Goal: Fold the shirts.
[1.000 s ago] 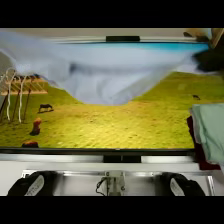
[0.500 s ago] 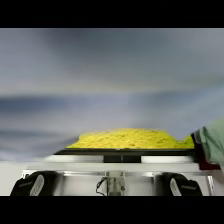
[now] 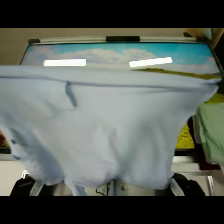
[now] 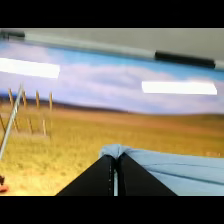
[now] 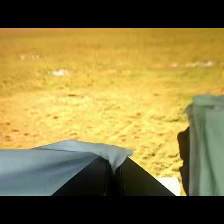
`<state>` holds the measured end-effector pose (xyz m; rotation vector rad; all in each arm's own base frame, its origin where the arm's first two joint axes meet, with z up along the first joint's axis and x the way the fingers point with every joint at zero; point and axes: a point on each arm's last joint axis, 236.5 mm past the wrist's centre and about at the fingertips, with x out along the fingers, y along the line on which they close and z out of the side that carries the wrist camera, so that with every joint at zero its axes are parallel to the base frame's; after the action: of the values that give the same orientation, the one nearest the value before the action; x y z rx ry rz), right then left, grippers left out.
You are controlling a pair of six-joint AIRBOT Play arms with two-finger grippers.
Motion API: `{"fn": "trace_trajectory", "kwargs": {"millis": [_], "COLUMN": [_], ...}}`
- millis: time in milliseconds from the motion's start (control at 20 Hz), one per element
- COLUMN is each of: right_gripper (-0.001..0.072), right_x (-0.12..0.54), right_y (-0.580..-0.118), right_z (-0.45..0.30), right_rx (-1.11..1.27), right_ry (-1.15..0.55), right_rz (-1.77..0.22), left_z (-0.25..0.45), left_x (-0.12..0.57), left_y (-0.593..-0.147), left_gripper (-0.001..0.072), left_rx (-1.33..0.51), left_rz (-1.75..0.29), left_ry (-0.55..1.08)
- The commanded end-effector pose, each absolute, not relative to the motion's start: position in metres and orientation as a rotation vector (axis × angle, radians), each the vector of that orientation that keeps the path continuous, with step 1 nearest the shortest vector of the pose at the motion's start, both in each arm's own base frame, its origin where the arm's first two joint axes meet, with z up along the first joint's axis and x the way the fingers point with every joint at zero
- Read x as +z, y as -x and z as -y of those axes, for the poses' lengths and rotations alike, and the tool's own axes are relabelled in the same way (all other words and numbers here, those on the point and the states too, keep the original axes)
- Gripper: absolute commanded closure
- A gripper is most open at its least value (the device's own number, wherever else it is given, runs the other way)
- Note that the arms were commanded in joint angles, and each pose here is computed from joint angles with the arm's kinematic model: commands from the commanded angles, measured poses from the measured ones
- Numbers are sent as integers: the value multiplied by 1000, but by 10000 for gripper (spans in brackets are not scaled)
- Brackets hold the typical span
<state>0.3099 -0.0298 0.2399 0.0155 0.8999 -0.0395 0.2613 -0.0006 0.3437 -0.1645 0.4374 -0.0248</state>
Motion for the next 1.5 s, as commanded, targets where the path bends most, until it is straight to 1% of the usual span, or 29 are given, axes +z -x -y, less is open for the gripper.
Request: {"fn": "trace_trajectory", "kwargs": {"millis": [0, 100, 200, 300, 450, 550, 650, 700, 900, 1000, 1100, 1250, 1350, 1450], "right_gripper": [645, 645, 645, 645, 645, 645, 645, 645, 645, 645, 645, 644, 644, 645], "right_x": [118, 68, 42, 45, 83, 95, 77, 59, -15, -29, -26, -25, -36, -54], "right_y": [-362, -412, -463, -513, -573, -588, -587, -583, -562, -554, -541, -500, -475, -461], "right_z": [33, 19, -2, -13, -5, 9, 23, 28, 21, 17, 17, 26, 25, 21], "right_rx": [-25, 4, 36, 27, -23, -48, -75, -88, -93, -91, -86, -84, -85, -77], "right_ry": [-41, -32, -10, -41, -139, -166, -179, -185, -203, -216, -201, -142, -147, -140], "right_rz": [-1100, -1099, -1031, -894, -645, -569, -613, -667, -898, -950, -999, -1154, -1272, -1356], "left_z": [2, 9, 11, 11, 9, 18, 39, 51, 78, 81, 72, 46, 46, 49], "left_x": [199, 147, 119, 107, 101, 95, 73, 59, 16, 2, -10, -20, -28, -42], "left_y": [-308, -350, -397, -451, -524, -561, -581, -585, -577, -562, -534, -473, -439, -422], "left_gripper": [671, 672, 671, 671, 671, 671, 671, 671, 670, 671, 671, 670, 670, 671], "left_rx": [-73, -98, -99, -88, -61, -66, -93, -106, -148, -172, -193, -207, -232, -237], "left_rz": [-743, -784, -786, -728, -615, -571, -600, -626, -746, -833, -964, -1208, -1347, -1410], "left_ry": [265, 337, 338, 322, 326, 409, 495, 507, 490, 467, 405, 325, 341, 350]}}
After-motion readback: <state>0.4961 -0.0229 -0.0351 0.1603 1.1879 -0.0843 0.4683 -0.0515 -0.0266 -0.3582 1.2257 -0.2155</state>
